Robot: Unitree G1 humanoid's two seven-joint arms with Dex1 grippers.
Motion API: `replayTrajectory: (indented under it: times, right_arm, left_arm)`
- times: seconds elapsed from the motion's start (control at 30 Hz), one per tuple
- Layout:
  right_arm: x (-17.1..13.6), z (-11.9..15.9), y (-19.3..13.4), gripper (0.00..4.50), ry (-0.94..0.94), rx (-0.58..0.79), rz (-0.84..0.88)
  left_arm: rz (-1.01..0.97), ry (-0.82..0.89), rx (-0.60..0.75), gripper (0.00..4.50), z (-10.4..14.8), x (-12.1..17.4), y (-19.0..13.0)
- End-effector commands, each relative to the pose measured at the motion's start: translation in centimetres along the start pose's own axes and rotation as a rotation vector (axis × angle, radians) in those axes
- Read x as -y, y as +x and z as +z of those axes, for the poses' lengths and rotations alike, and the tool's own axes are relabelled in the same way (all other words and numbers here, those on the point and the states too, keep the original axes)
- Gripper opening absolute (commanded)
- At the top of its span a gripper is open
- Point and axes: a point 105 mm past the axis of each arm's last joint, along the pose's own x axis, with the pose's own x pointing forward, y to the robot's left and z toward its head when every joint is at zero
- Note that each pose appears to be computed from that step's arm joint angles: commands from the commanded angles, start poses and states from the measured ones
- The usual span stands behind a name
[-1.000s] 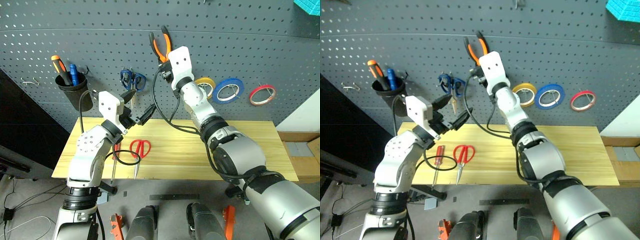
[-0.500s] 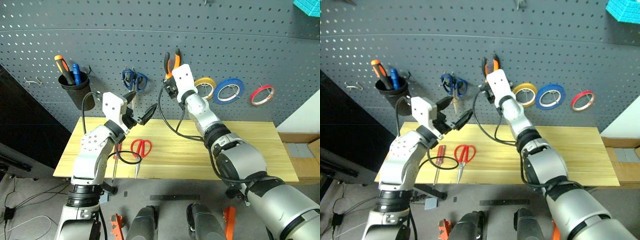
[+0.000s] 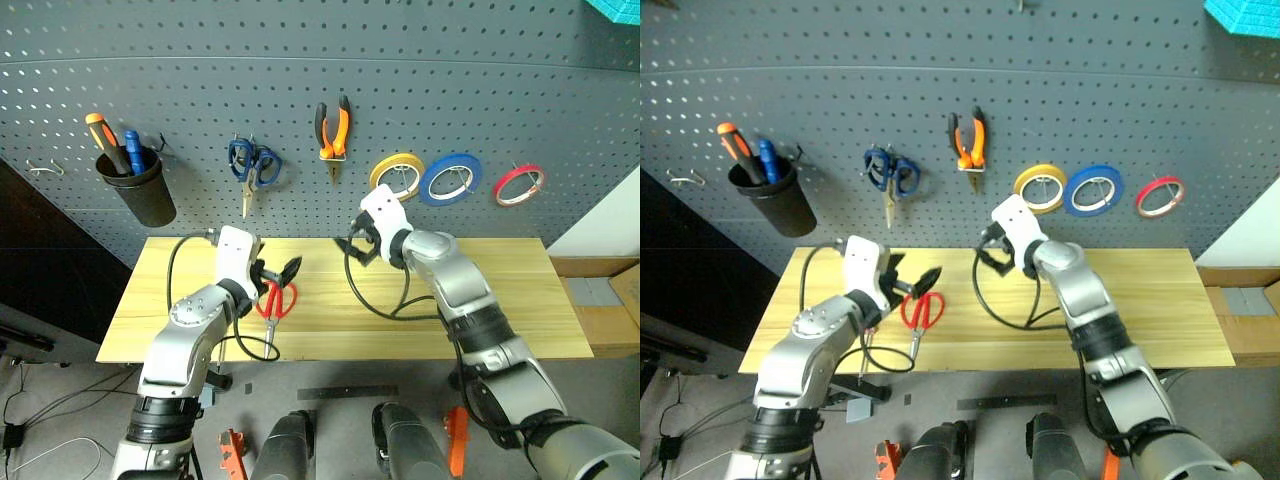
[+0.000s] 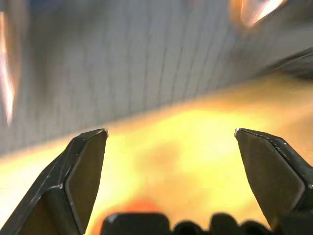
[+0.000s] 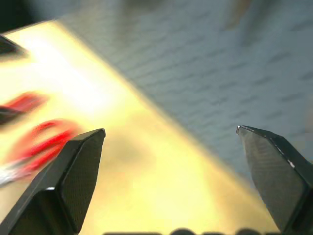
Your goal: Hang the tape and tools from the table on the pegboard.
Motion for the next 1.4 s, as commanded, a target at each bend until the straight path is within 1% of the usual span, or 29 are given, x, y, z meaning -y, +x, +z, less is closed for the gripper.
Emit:
replayTrajectory:
  times: [0.03, 0.13, 0.3, 0.57, 0.7, 0.73, 0.77, 0.87, 1.03, 1.07, 1.2, 1.3, 1.4]
  right_arm:
    - [-4.8, 0.8, -2.6, 4.47, -0.021, -0.016, 0.231]
    - [-7.1, -1.0, -4.1, 4.47, -0.019, -0.089, 0.325]
    - [-8.2, -1.4, -4.4, 4.47, -0.032, -0.111, 0.345]
    - [-7.9, -1.2, -4.3, 4.47, -0.046, -0.111, 0.318]
    - [-7.5, -1.0, -4.3, 4.47, -0.053, -0.107, 0.298]
    - [-7.4, -0.9, -4.3, 4.50, -0.055, -0.107, 0.293]
    - [-7.3, -0.8, -4.3, 4.50, -0.055, -0.106, 0.290]
    - [-7.1, -0.7, -4.4, 4.50, -0.052, -0.109, 0.282]
    - [-6.5, -0.8, -4.7, 4.50, -0.046, -0.117, 0.264]
    - [-6.3, -0.9, -4.8, 4.50, -0.047, -0.120, 0.257]
    - [-5.9, -1.0, -5.2, 4.50, -0.048, -0.123, 0.234]
    - [-5.7, -0.9, -5.4, 4.50, -0.047, -0.111, 0.211]
    - [-5.4, -0.3, -5.8, 4.50, -0.068, -0.073, 0.178]
  left_arm:
    - [0.038, -0.039, -0.154, 4.50, -2.5, -0.2, -0.8]
    - [0.066, -0.089, -0.269, 4.50, -4.8, -0.1, -0.6]
    - [0.089, -0.096, -0.365, 4.50, -6.9, 0.2, 0.0]
    - [0.182, -0.165, -0.432, 4.50, -9.2, -0.4, 1.6]
    - [0.207, -0.196, -0.431, 4.50, -9.4, -0.4, 2.2]
    - [0.211, -0.212, -0.422, 4.12, -9.4, -0.4, 2.4]
    - [0.213, -0.215, -0.415, 3.93, -9.3, -0.4, 2.5]
    - [0.209, -0.207, -0.402, 2.93, -9.2, -0.4, 2.8]
    - [0.180, -0.164, -0.354, 1.12, -8.8, -0.3, 3.1]
    - [0.169, -0.145, -0.341, 0.97, -8.6, -0.2, 3.1]
    - [0.121, -0.120, -0.269, 0.98, -7.9, 0.3, 2.9]
    - [0.125, -0.115, -0.209, 0.98, -7.2, 0.3, 2.4]
    - [0.122, -0.061, -0.106, 0.98, -5.6, 0.3, 1.6]
